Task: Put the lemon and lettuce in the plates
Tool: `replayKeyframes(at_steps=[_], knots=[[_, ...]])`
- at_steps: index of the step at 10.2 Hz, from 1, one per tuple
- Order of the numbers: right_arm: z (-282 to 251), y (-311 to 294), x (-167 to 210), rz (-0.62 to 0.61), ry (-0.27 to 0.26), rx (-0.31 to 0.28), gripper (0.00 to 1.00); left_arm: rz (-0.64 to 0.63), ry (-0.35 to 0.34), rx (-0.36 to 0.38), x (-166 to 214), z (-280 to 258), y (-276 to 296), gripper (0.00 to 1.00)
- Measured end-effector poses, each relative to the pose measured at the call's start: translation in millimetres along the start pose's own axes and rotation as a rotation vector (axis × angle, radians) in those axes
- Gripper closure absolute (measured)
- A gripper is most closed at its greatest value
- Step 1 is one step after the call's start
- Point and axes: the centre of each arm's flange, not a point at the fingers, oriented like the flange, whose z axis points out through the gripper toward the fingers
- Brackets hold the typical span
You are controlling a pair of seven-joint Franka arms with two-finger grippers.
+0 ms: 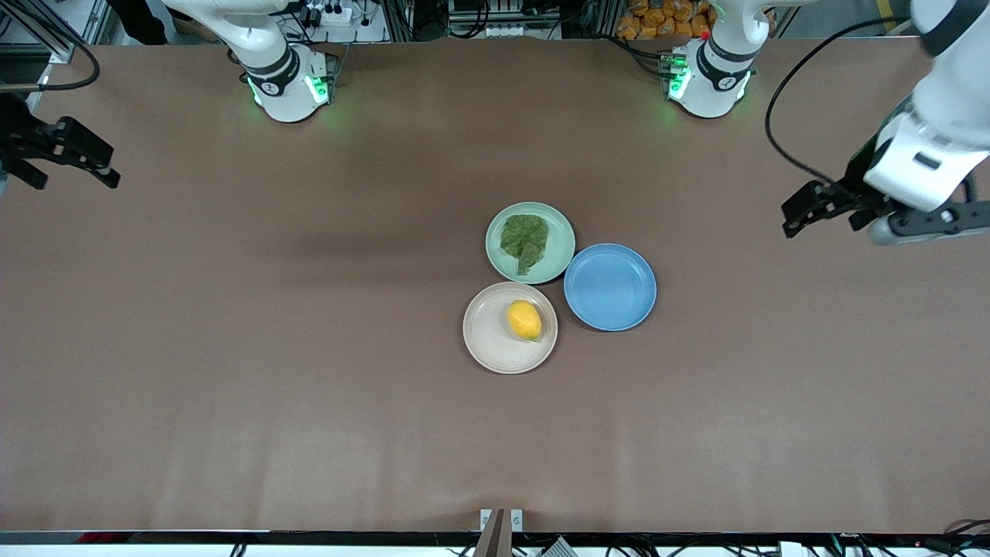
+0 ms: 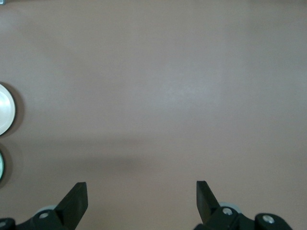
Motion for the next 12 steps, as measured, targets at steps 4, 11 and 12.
replayKeyframes(at_steps=[4,11,12], knots=[[12,-1,11,-0.007,-0.018,-0.004,0.0,0.101,-0.023,0.001,-10,-43,-1,0.0],[28,-2,27,-0.011,-0.011,-0.002,0.0,0.137,-0.01,0.061,-13,-52,0,0.0],[27,-2,29,-0.011,0.0,-0.002,0.0,0.138,-0.012,0.062,-13,-53,0,0.0]])
